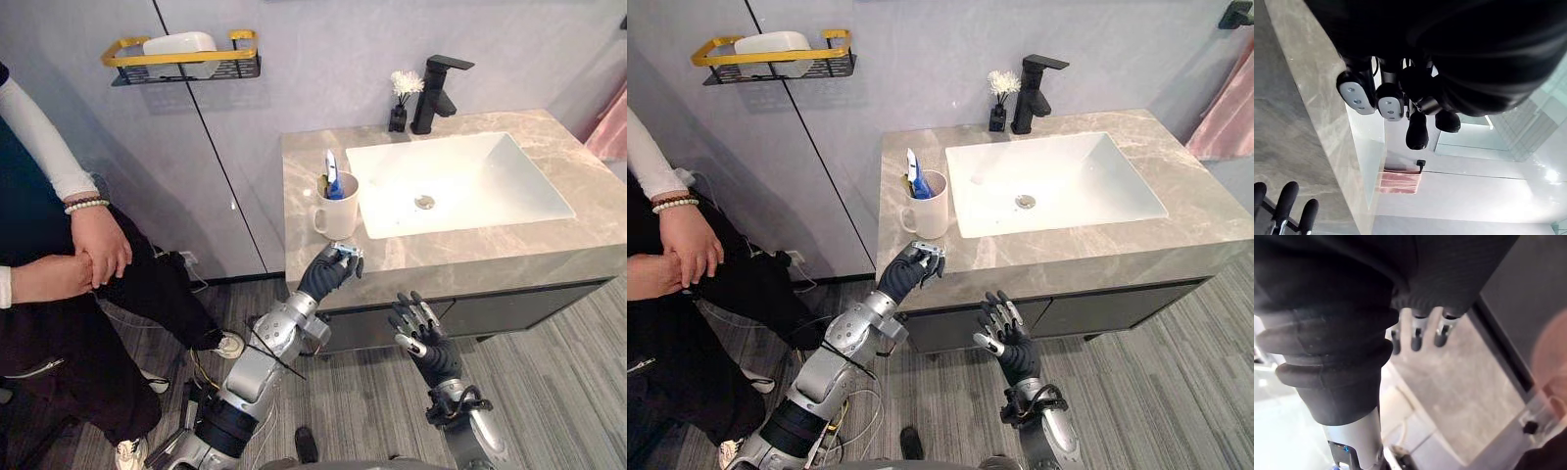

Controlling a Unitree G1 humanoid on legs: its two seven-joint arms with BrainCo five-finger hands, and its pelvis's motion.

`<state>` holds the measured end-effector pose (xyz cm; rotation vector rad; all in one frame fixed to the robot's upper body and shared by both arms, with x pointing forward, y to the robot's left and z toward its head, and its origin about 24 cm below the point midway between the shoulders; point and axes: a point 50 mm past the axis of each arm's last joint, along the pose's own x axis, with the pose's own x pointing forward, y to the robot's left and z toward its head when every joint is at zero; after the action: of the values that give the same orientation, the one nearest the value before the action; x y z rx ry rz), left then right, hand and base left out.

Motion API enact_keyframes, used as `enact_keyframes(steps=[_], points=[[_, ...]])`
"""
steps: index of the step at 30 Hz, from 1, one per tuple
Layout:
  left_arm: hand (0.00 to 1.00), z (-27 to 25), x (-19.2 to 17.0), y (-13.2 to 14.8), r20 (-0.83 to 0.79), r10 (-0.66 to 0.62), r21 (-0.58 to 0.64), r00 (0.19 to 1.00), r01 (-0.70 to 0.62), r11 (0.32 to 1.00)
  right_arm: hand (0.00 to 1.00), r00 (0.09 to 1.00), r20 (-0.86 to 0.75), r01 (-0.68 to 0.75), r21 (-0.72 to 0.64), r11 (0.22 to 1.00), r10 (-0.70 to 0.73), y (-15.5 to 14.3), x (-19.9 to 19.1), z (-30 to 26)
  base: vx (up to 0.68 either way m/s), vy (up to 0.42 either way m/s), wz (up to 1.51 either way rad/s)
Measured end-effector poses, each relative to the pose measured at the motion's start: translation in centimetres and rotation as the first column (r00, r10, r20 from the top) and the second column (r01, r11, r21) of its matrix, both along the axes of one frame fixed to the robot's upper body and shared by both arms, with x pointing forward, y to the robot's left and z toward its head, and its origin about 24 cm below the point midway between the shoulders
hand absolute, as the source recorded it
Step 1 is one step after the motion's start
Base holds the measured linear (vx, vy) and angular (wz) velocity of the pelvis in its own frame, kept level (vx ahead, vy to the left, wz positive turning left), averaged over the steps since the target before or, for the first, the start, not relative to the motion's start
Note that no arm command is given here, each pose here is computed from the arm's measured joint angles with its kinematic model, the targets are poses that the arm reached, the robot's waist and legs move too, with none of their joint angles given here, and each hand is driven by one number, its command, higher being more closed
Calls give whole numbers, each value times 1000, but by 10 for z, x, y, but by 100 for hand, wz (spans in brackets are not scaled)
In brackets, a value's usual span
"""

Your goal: Organize washtable

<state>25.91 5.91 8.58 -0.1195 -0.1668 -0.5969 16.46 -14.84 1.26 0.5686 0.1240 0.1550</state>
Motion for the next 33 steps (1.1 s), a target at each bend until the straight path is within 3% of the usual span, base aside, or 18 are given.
enact_keyframes(steps=[23,33], points=[[100,12,21,-9,59,-3,87,998,-2,996,0,999,48,0,-30,1000,1,-8,4,11,10,16,-7],[100,21,33,1,93,44,105,995,-53,993,0,999,51,12,-27,1000,-11,-12,4,11,30,3,1]])
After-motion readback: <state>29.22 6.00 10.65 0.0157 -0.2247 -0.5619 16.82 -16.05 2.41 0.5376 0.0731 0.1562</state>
